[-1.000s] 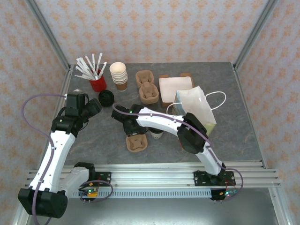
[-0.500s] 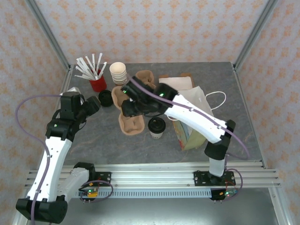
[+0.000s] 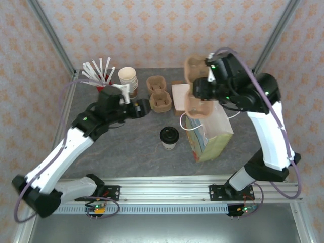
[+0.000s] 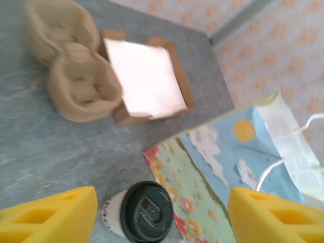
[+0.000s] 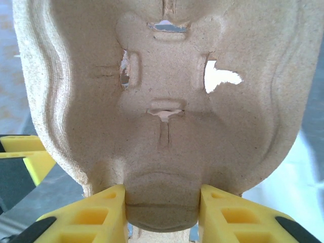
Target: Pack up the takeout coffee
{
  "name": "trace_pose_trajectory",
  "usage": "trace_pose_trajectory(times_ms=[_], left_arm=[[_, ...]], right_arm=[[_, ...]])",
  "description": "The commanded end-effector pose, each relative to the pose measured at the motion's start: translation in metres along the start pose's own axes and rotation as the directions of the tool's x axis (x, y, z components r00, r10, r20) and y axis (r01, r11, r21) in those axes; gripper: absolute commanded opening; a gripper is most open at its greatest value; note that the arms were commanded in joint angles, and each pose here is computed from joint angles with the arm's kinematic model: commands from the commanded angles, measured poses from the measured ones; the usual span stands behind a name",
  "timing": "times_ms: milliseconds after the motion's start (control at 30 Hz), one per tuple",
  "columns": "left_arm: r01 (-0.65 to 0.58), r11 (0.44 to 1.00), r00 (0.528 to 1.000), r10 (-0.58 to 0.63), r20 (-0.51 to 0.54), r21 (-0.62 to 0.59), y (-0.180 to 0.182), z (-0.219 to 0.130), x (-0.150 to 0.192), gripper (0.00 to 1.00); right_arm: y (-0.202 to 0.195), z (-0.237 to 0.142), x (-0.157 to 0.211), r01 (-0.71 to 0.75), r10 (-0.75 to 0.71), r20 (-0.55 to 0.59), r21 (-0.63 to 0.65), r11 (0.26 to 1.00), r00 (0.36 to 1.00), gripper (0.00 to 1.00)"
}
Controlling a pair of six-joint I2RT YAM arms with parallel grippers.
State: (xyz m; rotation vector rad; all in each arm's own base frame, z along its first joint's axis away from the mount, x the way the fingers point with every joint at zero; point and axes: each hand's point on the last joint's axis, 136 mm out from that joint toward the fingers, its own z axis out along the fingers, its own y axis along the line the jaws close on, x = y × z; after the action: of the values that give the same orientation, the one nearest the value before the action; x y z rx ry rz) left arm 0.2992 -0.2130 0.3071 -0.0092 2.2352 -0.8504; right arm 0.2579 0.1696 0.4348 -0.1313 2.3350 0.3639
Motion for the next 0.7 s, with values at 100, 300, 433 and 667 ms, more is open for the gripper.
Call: trace_pose_trajectory(times_ms=[100, 300, 433, 667], left_arm=[[-0.261, 0.963, 0.962, 0.265, -0.062, 0.064, -0.074, 0.051, -0.007, 0.70], [-0.351, 0.929, 0.921, 0.366, -0.136, 0.119, -0.097, 0.103, 0.000, 0.69], [-0.440, 0.883, 0.864, 0.466, -0.192, 0.161, -0.106, 0.127, 0.002, 0.68], [-0.520, 0.834, 0.785, 0.552, -0.281, 0.187, -0.103, 0.166, 0.012, 0.64]], right_arm=[[-0.074, -0.011, 0.018, 0.056, -0.037, -0.069, 0.287, 0.956, 0.997, 0.36], [-0.083, 0.002, 0.025, 0.058, -0.028, -0.101, 0.312, 0.948, 0.994, 0.35], [-0.092, 0.003, 0.022, 0.024, 0.004, -0.086, 0.322, 0.946, 0.996, 0.35], [-0.095, 0.008, 0.029, 0.012, 0.022, -0.108, 0.308, 0.951, 0.994, 0.34]])
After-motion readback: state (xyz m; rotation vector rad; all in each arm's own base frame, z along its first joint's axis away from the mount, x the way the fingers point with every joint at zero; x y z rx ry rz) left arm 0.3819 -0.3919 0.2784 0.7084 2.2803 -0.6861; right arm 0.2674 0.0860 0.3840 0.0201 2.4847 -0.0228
